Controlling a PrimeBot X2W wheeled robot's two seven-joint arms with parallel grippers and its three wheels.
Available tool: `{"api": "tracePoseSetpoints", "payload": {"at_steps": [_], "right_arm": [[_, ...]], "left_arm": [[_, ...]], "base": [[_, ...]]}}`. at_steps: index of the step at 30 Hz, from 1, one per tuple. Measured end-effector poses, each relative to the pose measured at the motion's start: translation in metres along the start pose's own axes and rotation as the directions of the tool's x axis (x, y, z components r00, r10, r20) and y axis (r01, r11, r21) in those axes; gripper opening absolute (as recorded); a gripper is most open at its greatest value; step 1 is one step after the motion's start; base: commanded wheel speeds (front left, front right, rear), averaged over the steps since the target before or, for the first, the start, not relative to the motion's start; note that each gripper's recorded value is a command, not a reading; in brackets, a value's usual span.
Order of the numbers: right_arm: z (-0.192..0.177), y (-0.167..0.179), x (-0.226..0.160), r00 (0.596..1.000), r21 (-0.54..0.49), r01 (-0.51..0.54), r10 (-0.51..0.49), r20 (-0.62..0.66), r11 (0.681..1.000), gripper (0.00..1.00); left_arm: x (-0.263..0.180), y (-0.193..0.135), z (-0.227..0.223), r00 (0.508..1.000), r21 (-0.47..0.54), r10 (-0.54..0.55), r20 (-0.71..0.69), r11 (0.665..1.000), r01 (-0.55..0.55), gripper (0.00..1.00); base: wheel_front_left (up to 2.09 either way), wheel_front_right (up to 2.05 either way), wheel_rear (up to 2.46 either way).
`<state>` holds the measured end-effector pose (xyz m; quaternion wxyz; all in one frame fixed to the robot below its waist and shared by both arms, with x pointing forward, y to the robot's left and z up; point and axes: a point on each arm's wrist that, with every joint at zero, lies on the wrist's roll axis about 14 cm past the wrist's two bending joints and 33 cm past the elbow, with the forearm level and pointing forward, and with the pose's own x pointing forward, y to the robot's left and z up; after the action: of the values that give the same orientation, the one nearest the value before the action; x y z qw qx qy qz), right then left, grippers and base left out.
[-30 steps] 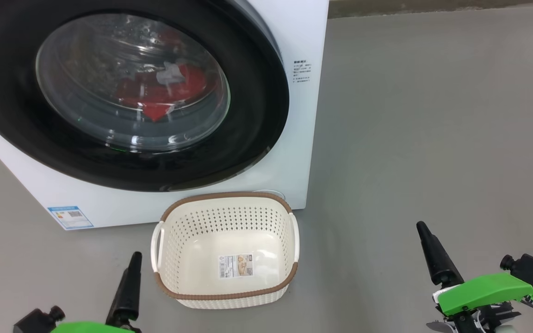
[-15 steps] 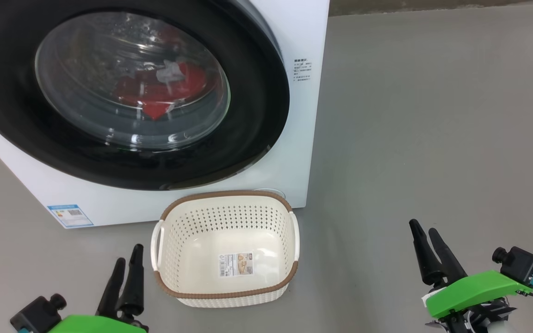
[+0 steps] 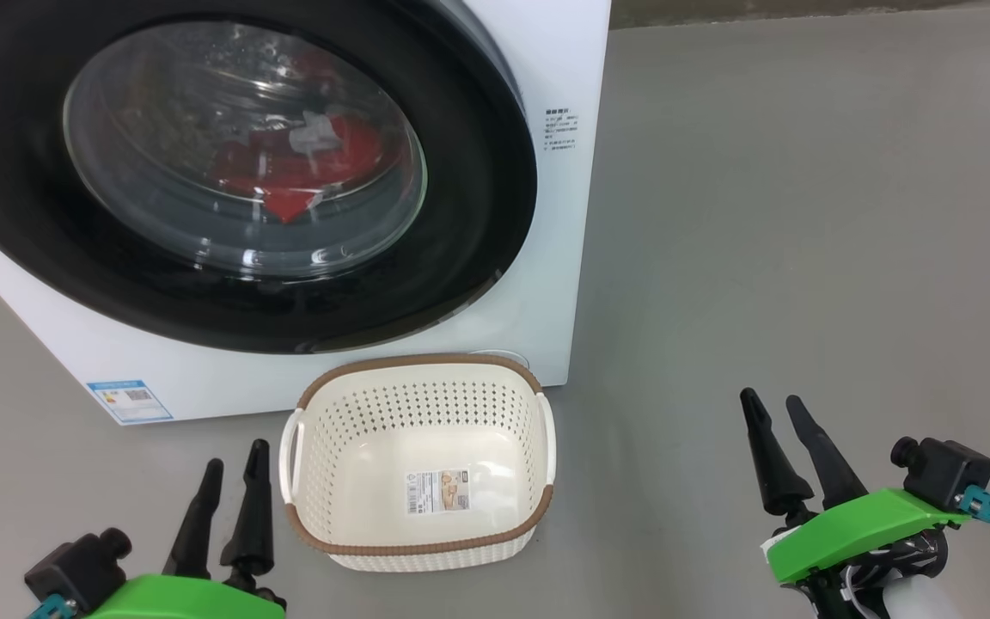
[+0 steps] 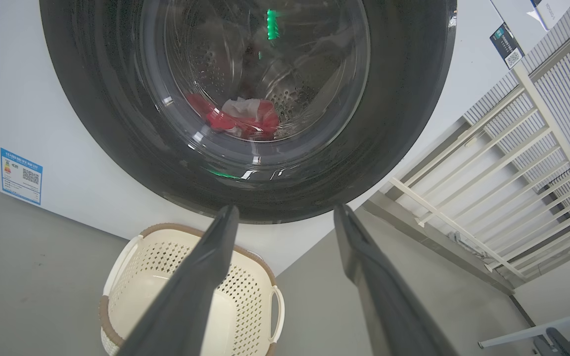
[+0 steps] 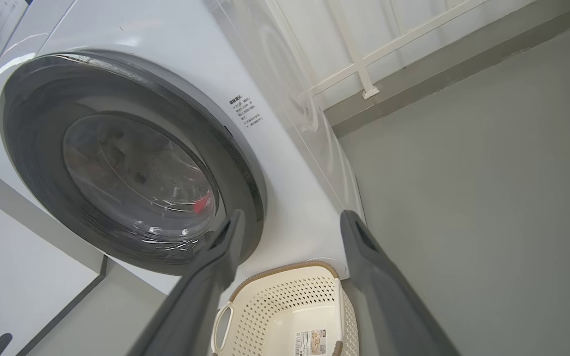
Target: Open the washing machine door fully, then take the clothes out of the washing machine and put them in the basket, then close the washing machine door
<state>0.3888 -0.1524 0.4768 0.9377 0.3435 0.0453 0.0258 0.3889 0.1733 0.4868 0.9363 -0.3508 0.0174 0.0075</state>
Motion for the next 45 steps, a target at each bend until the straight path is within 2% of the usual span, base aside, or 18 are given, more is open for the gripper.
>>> {"api": "tracePoseSetpoints", "payload": {"at_steps": [9,21,27,45], "right_arm": [[-0.001,0.009,0.001,0.999,-0.096,-0.034,0.035,0.006,0.995,1.0],[0.001,0.018,0.007,0.996,-0.236,-0.08,0.084,0.008,0.968,1.0],[0.007,0.026,0.012,0.993,-0.302,-0.105,0.119,0.028,0.948,1.0],[0.007,0.046,0.023,0.977,-0.489,-0.17,0.209,0.026,0.856,1.0]], "left_arm": [[0.0,-0.002,0.003,1.0,0.096,-0.015,0.017,0.995,0.014,1.0],[0.006,-0.01,0.01,0.998,0.223,-0.053,0.044,0.974,0.042,1.0],[0.01,-0.016,0.014,0.995,0.286,-0.086,0.059,0.956,0.065,1.0],[0.019,-0.029,0.021,0.984,0.472,-0.156,0.082,0.876,0.099,1.0]], "base": [[0.0,0.0,0.0],[0.0,0.0,0.0],[0.0,0.0,0.0],[0.0,0.0,0.0]]}}
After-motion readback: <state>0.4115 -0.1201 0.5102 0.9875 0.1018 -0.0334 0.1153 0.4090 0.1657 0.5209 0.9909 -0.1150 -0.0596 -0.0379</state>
